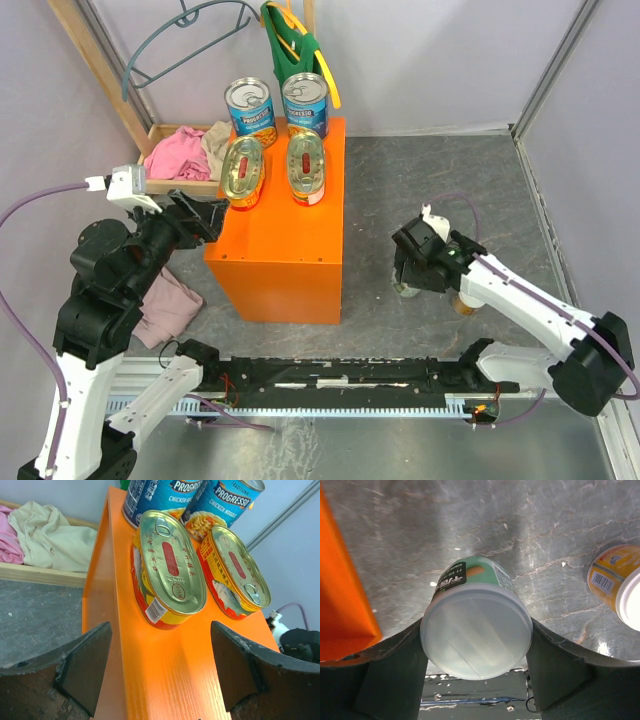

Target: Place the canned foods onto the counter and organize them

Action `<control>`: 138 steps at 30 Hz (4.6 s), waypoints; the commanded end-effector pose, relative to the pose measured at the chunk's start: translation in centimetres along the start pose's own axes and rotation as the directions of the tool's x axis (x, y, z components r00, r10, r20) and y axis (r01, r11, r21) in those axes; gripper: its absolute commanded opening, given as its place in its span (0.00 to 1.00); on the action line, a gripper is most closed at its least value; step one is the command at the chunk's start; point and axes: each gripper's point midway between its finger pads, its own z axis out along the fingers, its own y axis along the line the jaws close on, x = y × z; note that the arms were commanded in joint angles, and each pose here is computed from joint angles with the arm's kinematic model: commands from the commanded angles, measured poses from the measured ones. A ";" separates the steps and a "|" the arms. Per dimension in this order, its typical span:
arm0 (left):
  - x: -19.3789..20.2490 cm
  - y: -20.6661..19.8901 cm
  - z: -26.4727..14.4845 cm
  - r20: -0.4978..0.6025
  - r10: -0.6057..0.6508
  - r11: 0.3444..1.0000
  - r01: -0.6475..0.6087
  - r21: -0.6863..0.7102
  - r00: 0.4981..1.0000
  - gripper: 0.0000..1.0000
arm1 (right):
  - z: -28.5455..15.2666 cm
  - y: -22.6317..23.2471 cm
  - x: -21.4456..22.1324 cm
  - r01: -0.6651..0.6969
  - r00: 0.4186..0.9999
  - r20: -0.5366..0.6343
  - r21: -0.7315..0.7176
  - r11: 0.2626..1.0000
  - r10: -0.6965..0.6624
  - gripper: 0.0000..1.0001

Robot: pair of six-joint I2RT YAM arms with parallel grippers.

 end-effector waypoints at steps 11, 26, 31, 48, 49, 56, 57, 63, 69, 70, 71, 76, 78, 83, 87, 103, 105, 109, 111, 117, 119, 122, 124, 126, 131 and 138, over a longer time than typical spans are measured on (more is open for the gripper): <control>-3.8 -0.4 -0.7 0.130 0.029 1.000 -0.028 -0.010 0.991 0.87 | -14.6 3.4 -10.9 -0.020 0.951 0.294 -0.256 0.966 0.097 0.03; -3.5 -0.8 -0.2 0.117 0.010 1.000 -0.011 0.010 0.993 0.86 | -28.3 9.7 -15.4 0.155 0.884 0.452 -0.525 0.837 0.120 0.01; -3.5 -0.8 -0.1 0.111 0.009 1.000 -0.010 0.011 0.994 0.86 | -31.0 13.3 -14.3 0.259 0.874 0.483 -0.559 0.788 0.055 0.01; -3.3 -0.8 -0.5 0.116 -0.008 1.000 0.006 0.014 0.993 0.85 | -32.8 22.8 -10.4 0.491 0.808 0.566 -0.492 0.719 -0.165 0.01; -3.3 -0.8 -0.5 0.115 -0.009 1.000 0.007 0.015 0.993 0.85 | -32.6 23.0 -10.2 0.497 0.805 0.567 -0.485 0.720 -0.174 0.01; -3.2 -0.8 -0.6 0.115 -0.014 1.000 0.011 0.019 0.993 0.84 | -31.8 24.6 -9.0 0.532 0.791 0.569 -0.462 0.710 -0.223 0.02; -3.2 -0.9 -0.6 0.116 -0.014 1.000 0.011 0.022 0.993 0.85 | -32.0 24.7 -9.1 0.533 0.790 0.572 -0.466 0.706 -0.219 0.02; -3.0 -0.9 -0.4 0.107 -0.011 1.000 0.009 0.025 0.994 0.84 | -31.6 25.7 -8.2 0.551 0.789 0.563 -0.470 0.690 -0.247 0.05; -2.8 -1.0 0.0 0.099 -0.011 1.000 0.008 0.030 0.995 0.84 | -31.1 26.6 -7.4 0.566 0.787 0.554 -0.475 0.673 -0.271 0.15; -2.8 -1.0 0.0 0.099 -0.011 1.000 0.008 0.029 0.995 0.84 | -30.9 26.8 -7.2 0.570 0.786 0.551 -0.474 0.671 -0.278 0.17; -2.8 -1.0 0.0 0.097 -0.010 1.000 0.008 0.029 0.995 0.84 | -30.8 27.0 -7.1 0.572 0.787 0.548 -0.474 0.670 -0.284 0.20; -2.8 -1.0 0.2 0.097 -0.007 1.000 0.005 0.027 0.995 0.84 | -30.2 27.5 -6.7 0.584 0.781 0.545 -0.467 0.664 -0.304 0.31; -2.7 -1.0 0.3 0.094 -0.006 1.000 0.003 0.026 0.996 0.84 | -30.0 27.7 -6.6 0.590 0.777 0.547 -0.461 0.663 -0.311 0.39; -2.7 -1.0 0.5 0.092 -0.003 1.000 0.001 0.025 0.996 0.85 | -29.1 28.2 -6.3 0.605 0.767 0.545 -0.442 0.662 -0.338 0.56; -2.7 -1.0 0.6 0.093 -0.004 1.000 0.001 0.026 0.996 0.85 | -28.3 28.5 -6.1 0.616 0.758 0.546 -0.421 0.665 -0.357 0.68; -2.7 -0.8 0.3 0.099 -0.015 1.000 0.013 0.021 0.995 0.85 | -27.0 29.0 -5.7 0.642 0.737 0.549 -0.387 0.661 -0.394 0.99; -2.7 -0.8 0.2 0.099 -0.016 1.000 0.014 0.022 0.995 0.85 | -26.8 28.9 -5.7 0.645 0.735 0.550 -0.383 0.662 -0.397 0.99; -2.7 -0.8 0.2 0.100 -0.018 1.000 0.016 0.019 0.995 0.85 | -27.3 28.6 -5.8 0.649 0.729 0.563 -0.390 0.654 -0.389 0.99; -2.7 -0.8 0.2 0.100 -0.021 1.000 0.019 0.019 0.995 0.85 | -27.8 28.6 -5.7 0.653 0.726 0.571 -0.396 0.646 -0.384 0.99; -2.5 -0.7 0.3 0.099 -0.025 1.000 0.024 0.020 0.995 0.85 | -28.6 28.7 -5.6 0.661 0.714 0.592 -0.393 0.639 -0.374 0.99; -2.5 -0.7 0.3 0.099 -0.026 1.000 0.024 0.020 0.995 0.85 | -29.2 28.6 -5.9 0.663 0.707 0.610 -0.393 0.637 -0.358 0.99; -2.5 -0.7 0.3 0.099 -0.026 1.000 0.024 0.017 0.995 0.85 | -30.0 28.4 -6.5 0.659 0.702 0.628 -0.392 0.642 -0.336 0.99; -2.5 -0.7 0.3 0.099 -0.025 1.000 0.024 0.017 0.995 0.85 | -30.3 28.2 -6.8 0.657 0.700 0.632 -0.390 0.645 -0.331 0.99; -2.5 -0.7 0.3 0.098 -0.025 1.000 0.024 0.018 0.995 0.85 | -30.3 27.9 -6.8 0.658 0.699 0.632 -0.385 0.647 -0.334 0.99; -2.6 -0.7 0.4 0.099 -0.025 1.000 0.024 0.016 0.995 0.85 | -30.8 27.0 -7.3 0.653 0.696 0.642 -0.377 0.657 -0.323 0.99; -2.5 -0.7 0.6 0.098 -0.025 1.000 0.024 0.015 0.995 0.85 | -32.0 26.4 -7.5 0.662 0.686 0.659 -0.389 0.640 -0.309 0.99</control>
